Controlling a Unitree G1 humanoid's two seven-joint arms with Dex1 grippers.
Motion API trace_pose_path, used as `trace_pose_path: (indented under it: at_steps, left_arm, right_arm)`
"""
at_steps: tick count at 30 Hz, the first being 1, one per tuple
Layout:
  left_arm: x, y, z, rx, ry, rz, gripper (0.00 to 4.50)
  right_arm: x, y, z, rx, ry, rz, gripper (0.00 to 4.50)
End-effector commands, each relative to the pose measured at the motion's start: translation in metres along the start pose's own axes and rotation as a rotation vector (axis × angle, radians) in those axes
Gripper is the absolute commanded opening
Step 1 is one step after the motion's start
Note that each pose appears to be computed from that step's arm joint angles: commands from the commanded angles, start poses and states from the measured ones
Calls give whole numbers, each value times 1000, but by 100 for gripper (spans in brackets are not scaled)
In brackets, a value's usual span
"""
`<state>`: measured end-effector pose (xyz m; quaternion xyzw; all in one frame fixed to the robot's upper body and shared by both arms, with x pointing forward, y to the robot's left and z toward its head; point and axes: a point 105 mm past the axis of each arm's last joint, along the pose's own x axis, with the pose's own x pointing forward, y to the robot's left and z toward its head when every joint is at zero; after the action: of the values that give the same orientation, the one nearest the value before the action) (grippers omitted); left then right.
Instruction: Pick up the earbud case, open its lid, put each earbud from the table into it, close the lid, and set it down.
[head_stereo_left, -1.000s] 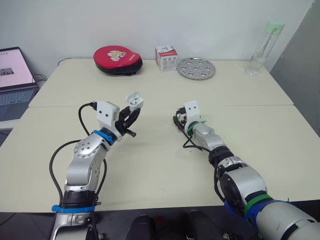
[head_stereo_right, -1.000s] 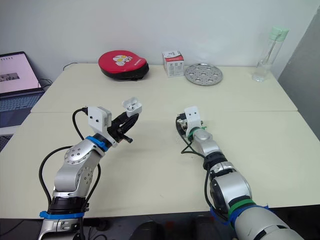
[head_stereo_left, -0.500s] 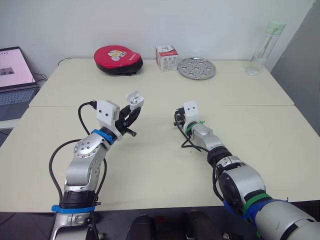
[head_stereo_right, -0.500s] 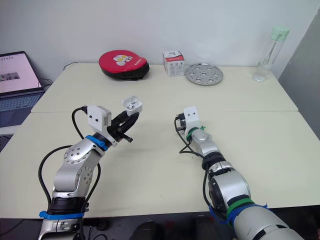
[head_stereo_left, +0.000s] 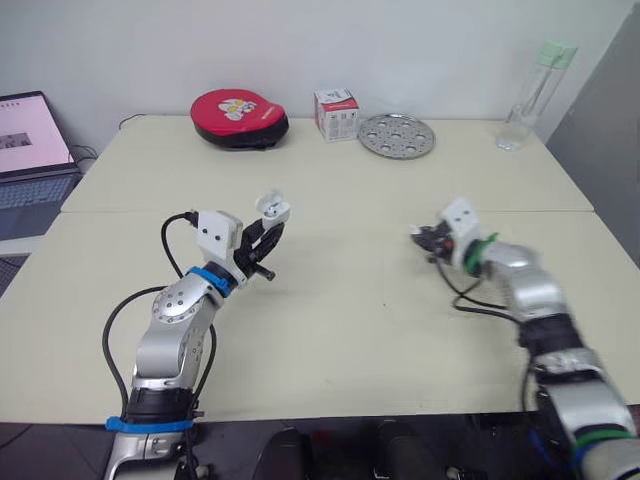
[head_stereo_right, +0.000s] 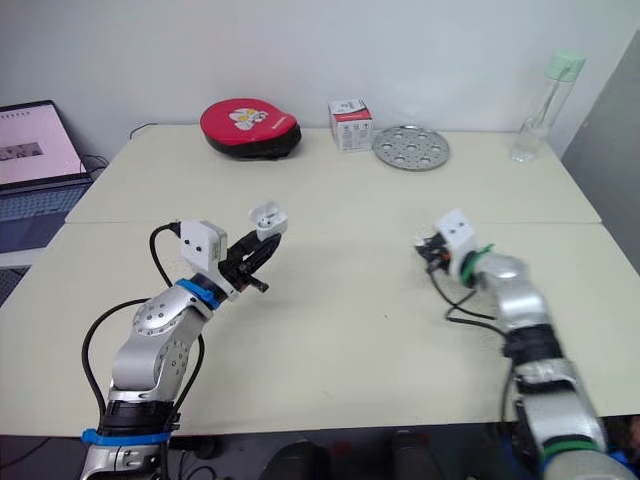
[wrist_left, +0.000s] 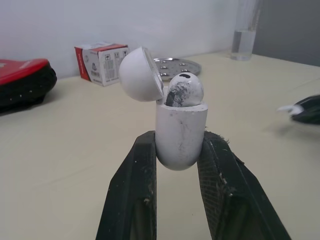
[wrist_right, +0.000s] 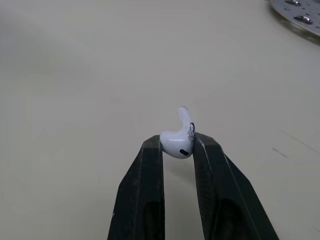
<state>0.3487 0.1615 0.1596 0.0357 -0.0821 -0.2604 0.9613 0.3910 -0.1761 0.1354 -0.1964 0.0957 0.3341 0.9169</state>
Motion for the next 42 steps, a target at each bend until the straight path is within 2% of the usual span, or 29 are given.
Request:
trace_pose_path:
  at_steps: [1, 8, 12, 17, 23, 27, 33, 38, 41, 42]
  left_arm:
    - [5, -8, 14, 30, -63, -21, 77]
    - [4, -12, 9, 23, -56, -44, 77]
    - [7, -14, 9, 23, -54, -59, 77]
    - [10, -19, 9, 25, -51, -91, 77]
    - [12, -18, 10, 26, -52, -96, 77]
    - [10, -16, 10, 28, -49, -92, 77]
    - [7, -14, 9, 28, -47, -82, 77]
    - [7, -13, 8, 27, -44, -81, 77]
    - [9, -14, 9, 27, -46, -82, 77]
    - [9, -14, 9, 28, -46, -82, 77]
  right_arm:
    - [-35, 3, 1, 11, 2, 56, 43]
    - [-104, 4, -54, 50, 158, -4, 43]
    - [-124, 9, -73, 72, 223, -52, 43]
    - [-135, 8, -85, 104, 258, -97, 43]
    - [-138, 14, -95, 118, 295, -87, 239]
    - [-139, 14, -86, 129, 258, -89, 239]
    - [-138, -3, -43, 265, 54, -122, 239]
    - [-131, -6, -28, 159, 42, -109, 239]
    - [-126, 3, -38, 68, 128, -69, 181]
    - [-125, 5, -42, 46, 154, -58, 149]
